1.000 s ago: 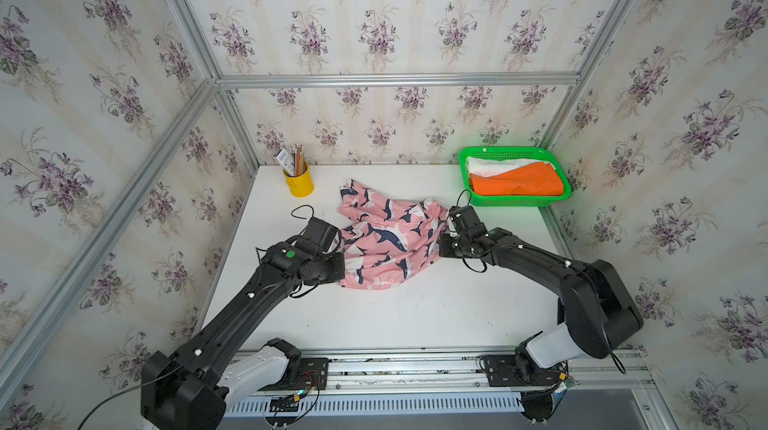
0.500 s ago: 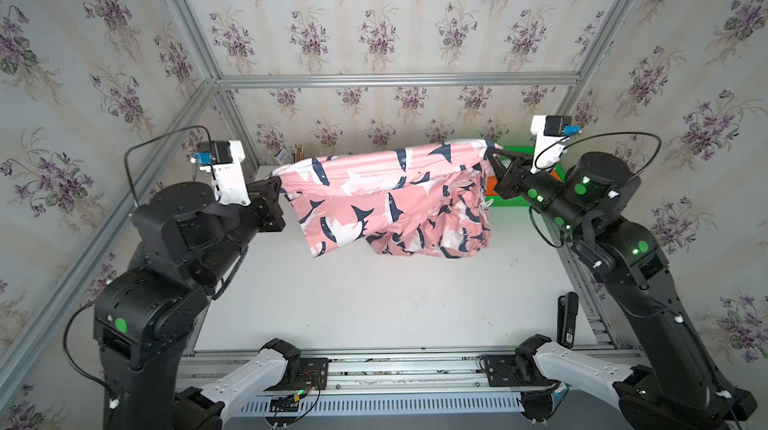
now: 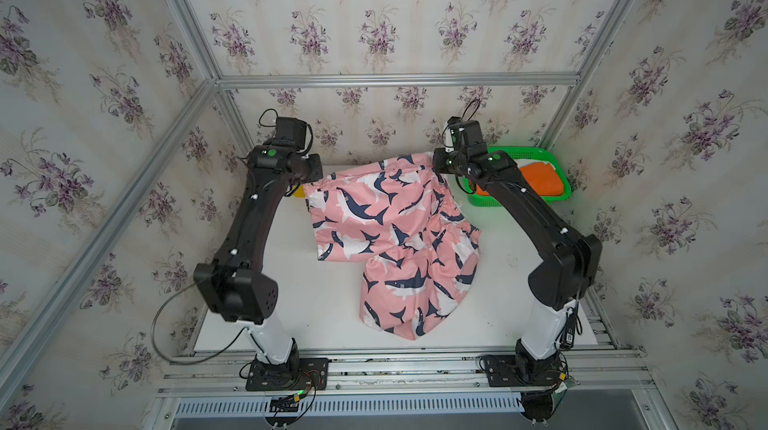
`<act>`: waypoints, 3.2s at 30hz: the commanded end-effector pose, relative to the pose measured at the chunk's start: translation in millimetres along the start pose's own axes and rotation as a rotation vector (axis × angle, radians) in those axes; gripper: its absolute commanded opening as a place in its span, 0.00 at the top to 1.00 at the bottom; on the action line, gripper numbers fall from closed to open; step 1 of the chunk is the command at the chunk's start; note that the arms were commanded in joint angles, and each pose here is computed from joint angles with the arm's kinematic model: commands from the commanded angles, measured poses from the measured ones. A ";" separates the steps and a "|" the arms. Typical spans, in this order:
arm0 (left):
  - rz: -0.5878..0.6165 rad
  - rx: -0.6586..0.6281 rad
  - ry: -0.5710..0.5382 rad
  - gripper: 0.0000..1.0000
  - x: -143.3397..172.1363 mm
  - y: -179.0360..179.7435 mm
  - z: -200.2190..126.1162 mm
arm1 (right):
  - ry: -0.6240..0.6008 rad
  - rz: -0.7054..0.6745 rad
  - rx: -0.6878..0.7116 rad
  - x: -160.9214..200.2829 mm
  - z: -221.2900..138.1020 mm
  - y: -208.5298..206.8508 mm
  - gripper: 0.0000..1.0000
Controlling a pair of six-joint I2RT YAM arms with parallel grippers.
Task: Roll up the shorts
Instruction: Flatten out the shorts at the center of the board, then fold the shorts at the center of the board.
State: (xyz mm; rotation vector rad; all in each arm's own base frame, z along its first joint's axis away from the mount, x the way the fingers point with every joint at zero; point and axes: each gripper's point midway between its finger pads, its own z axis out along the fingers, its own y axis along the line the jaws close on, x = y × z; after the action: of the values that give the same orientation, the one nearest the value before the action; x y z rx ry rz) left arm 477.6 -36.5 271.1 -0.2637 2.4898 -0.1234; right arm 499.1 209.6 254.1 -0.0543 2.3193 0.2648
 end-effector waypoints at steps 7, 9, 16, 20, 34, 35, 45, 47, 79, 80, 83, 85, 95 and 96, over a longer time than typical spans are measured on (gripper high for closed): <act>0.035 0.190 0.066 0.39 45.9 -48.8 -23.8 | 0.188 -0.097 0.029 86.8 10.9 -26.6 0.58; 0.093 0.230 0.152 0.39 89.3 -70.8 -22.0 | 0.281 -0.116 0.024 120.5 18.5 -33.1 0.59; 0.273 0.211 0.427 0.38 252.4 -104.8 -21.6 | 0.428 -0.103 -0.040 196.4 14.3 -40.5 0.61; 0.323 0.183 0.559 0.30 331.2 -96.5 -29.3 | 0.468 -0.069 -0.067 220.4 9.6 -41.2 0.61; 0.319 0.150 0.643 0.30 415.0 -88.2 25.7 | 0.521 -0.055 -0.093 243.1 8.2 -39.7 0.60; 0.323 0.123 0.644 0.45 413.9 -85.9 31.4 | 0.527 -0.054 -0.095 246.2 8.1 -40.0 0.61; 0.384 0.127 0.392 0.88 318.0 -87.0 -52.3 | 0.638 -0.031 -0.022 311.8 7.7 -67.6 0.63; 0.395 0.132 0.360 0.91 302.1 -84.8 -66.2 | 0.605 -0.018 -0.015 305.1 4.0 -67.2 0.64; -0.018 -0.087 0.378 0.85 113.3 52.5 122.8 | 0.379 0.080 -0.011 245.3 3.9 -66.8 0.47; -0.028 -0.087 0.380 0.85 110.7 54.7 125.3 | 0.383 0.086 -0.029 244.9 7.1 -64.0 0.46; -0.038 -0.086 0.381 0.84 103.4 58.5 131.7 | 0.413 0.122 -0.092 251.2 17.0 -55.5 0.46; -0.038 -0.081 0.387 0.83 100.9 57.9 135.6 | 0.441 0.144 -0.119 259.5 22.4 -51.3 0.46; -0.067 -0.031 0.354 0.70 90.5 53.7 137.7 | 0.460 0.227 -0.098 281.9 41.3 -70.2 0.68; -0.077 -0.025 0.339 0.65 89.6 52.5 131.7 | 0.462 0.228 -0.097 283.0 41.3 -71.2 0.77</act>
State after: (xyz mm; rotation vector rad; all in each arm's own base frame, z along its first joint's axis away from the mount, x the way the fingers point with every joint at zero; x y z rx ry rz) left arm 479.0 -4.7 93.2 -0.3667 2.8543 -0.1396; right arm 345.1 163.9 16.8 0.0865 2.7533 0.5320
